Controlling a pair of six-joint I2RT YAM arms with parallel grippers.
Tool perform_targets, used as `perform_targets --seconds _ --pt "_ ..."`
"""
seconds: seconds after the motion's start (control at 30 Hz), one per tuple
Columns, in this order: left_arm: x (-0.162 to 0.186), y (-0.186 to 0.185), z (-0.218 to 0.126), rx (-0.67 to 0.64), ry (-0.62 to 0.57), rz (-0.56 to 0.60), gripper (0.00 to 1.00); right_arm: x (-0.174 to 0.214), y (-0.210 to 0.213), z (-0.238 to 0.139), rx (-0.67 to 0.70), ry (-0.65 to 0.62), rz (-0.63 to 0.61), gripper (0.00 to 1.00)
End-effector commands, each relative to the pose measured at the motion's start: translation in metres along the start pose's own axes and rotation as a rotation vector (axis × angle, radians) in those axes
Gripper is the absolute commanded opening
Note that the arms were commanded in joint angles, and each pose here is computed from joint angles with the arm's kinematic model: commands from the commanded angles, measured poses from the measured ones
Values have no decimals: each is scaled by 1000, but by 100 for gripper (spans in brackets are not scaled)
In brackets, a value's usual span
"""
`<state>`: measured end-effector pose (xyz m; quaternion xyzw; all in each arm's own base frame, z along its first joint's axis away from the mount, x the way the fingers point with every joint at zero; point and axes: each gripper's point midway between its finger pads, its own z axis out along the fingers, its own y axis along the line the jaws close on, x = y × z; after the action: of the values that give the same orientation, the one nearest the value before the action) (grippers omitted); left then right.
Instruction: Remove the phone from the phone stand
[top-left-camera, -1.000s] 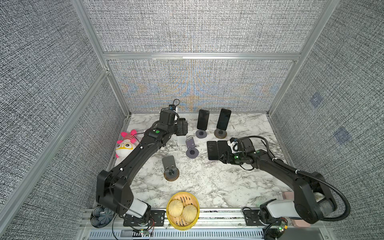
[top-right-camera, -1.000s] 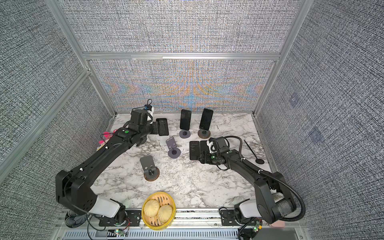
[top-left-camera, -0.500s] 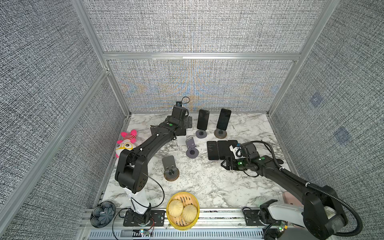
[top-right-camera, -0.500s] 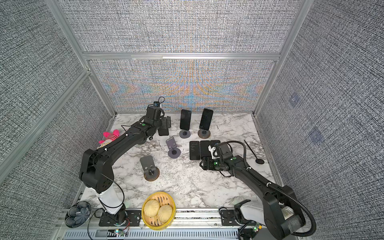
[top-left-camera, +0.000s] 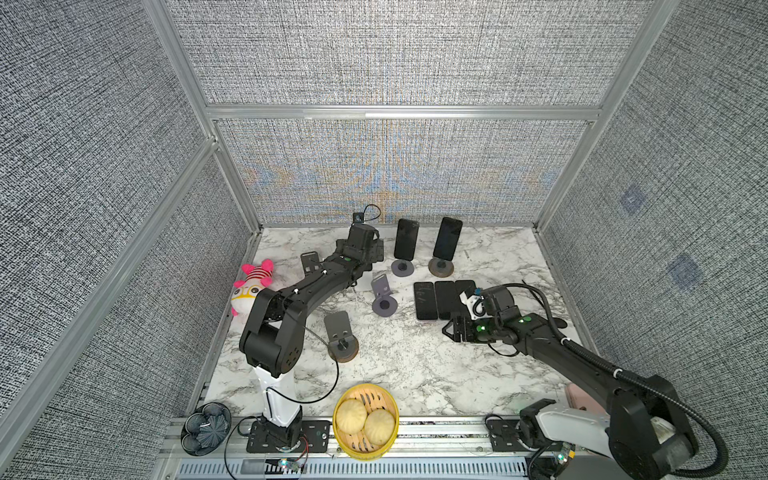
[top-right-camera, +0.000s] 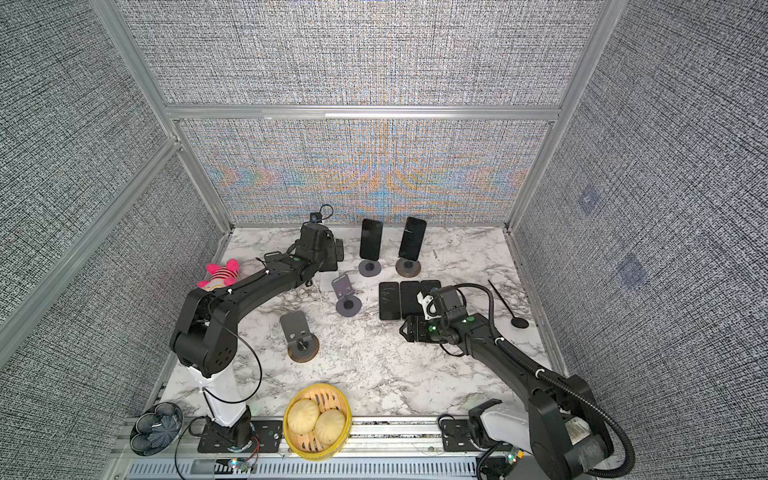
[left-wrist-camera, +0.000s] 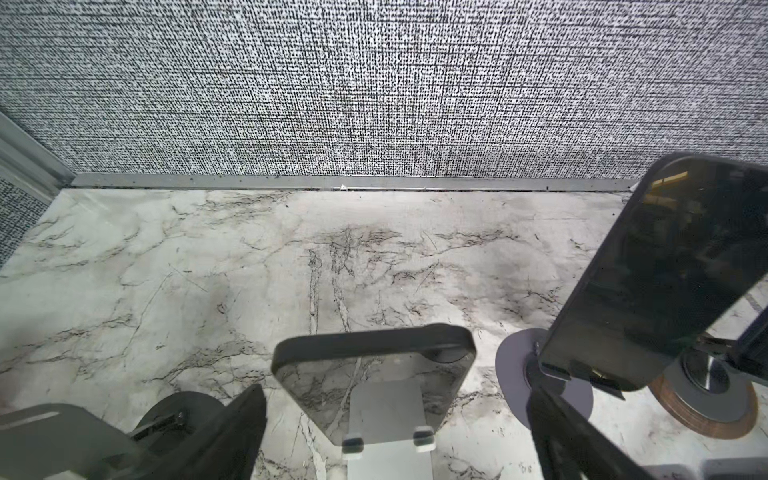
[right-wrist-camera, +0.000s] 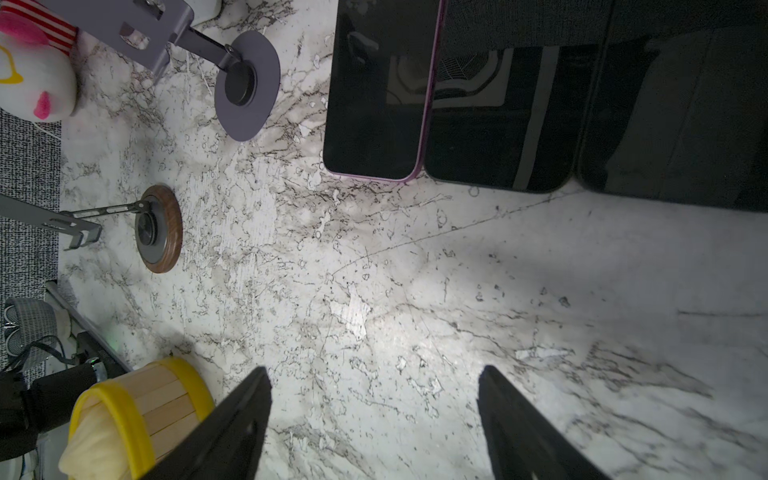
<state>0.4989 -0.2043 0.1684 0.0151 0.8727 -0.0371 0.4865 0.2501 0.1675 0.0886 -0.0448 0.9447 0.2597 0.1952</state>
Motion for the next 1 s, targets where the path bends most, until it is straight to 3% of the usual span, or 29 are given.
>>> perform_targets --seconds 0.0,0.33,0.7,0.97 --pt "-9 1 5 -8 -70 -33 99 1 0 0 -2 0 -3 79" --pt "4 -4 19 11 -69 -43 98 2 0 1 1 7 -6 79" --pt "11 -3 25 3 -54 -46 82 1 -2 -2 9 -2 -2 79" --pt "10 2 21 -19 -55 -39 76 3 -3 -4 9 -2 -3 79"
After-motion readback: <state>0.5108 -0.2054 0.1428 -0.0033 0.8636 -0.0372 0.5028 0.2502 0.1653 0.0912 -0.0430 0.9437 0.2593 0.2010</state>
